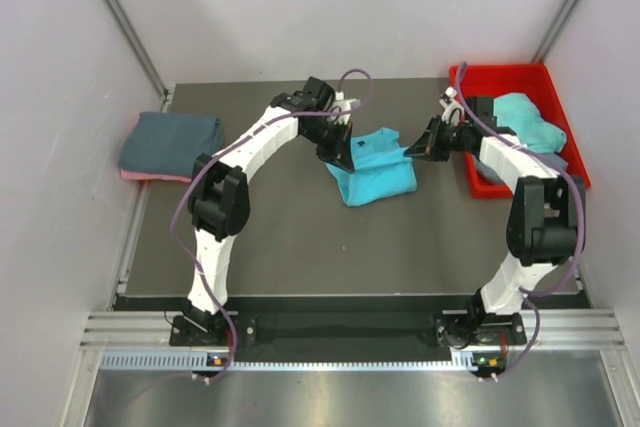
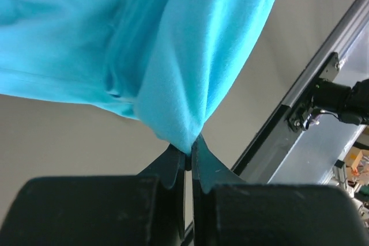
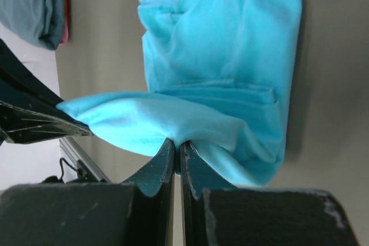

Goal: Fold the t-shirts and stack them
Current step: Fold the tshirt

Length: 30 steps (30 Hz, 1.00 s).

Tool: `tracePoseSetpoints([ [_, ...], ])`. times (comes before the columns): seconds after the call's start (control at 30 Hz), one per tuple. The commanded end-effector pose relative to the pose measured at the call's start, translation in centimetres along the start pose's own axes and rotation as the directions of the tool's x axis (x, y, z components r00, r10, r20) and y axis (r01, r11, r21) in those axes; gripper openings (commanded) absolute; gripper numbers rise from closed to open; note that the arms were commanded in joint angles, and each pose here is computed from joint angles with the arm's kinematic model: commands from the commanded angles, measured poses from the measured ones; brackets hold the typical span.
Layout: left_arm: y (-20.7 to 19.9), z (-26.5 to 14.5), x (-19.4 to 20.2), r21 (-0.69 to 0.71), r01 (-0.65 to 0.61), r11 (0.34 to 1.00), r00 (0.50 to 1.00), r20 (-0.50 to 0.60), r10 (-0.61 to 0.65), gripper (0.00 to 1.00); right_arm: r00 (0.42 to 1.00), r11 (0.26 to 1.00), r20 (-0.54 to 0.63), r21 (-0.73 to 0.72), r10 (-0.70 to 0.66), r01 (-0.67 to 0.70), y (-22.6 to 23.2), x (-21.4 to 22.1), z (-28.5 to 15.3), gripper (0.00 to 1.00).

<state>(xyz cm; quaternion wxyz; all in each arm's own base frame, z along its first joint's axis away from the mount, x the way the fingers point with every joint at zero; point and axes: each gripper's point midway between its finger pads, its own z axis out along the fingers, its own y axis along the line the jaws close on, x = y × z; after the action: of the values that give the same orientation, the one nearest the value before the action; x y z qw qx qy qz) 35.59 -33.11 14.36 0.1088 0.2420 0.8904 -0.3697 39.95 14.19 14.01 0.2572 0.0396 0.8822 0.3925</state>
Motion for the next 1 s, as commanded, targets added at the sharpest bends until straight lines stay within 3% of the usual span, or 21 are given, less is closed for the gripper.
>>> tracePoseSetpoints([
  [0.0, 0.6, -1.1, -2.4, -0.011, -0.041, 0.999, 0.998, 0.055, 0.042, 0.00, 0.995, 0.998, 0.086, -0.023, -0.055, 0.057, 0.7, -3.9, 0.6, 0.00],
  [0.53, 3.5, 0.2, -6.2, -0.050, -0.032, 0.998, 0.991, 0.126, 0.038, 0.00, 0.988, 0.992, 0.097, -0.034, -0.118, 0.122, 0.1, -9.0, 6.0, 0.00],
  [0.97, 7.6, 1.1, -7.3, -0.150, -0.006, 0.989, 0.988, 0.150, 0.029, 0.00, 0.991, 0.992, 0.067, -0.039, -0.118, 0.121, -0.5, -9.0, 9.4, 0.00],
])
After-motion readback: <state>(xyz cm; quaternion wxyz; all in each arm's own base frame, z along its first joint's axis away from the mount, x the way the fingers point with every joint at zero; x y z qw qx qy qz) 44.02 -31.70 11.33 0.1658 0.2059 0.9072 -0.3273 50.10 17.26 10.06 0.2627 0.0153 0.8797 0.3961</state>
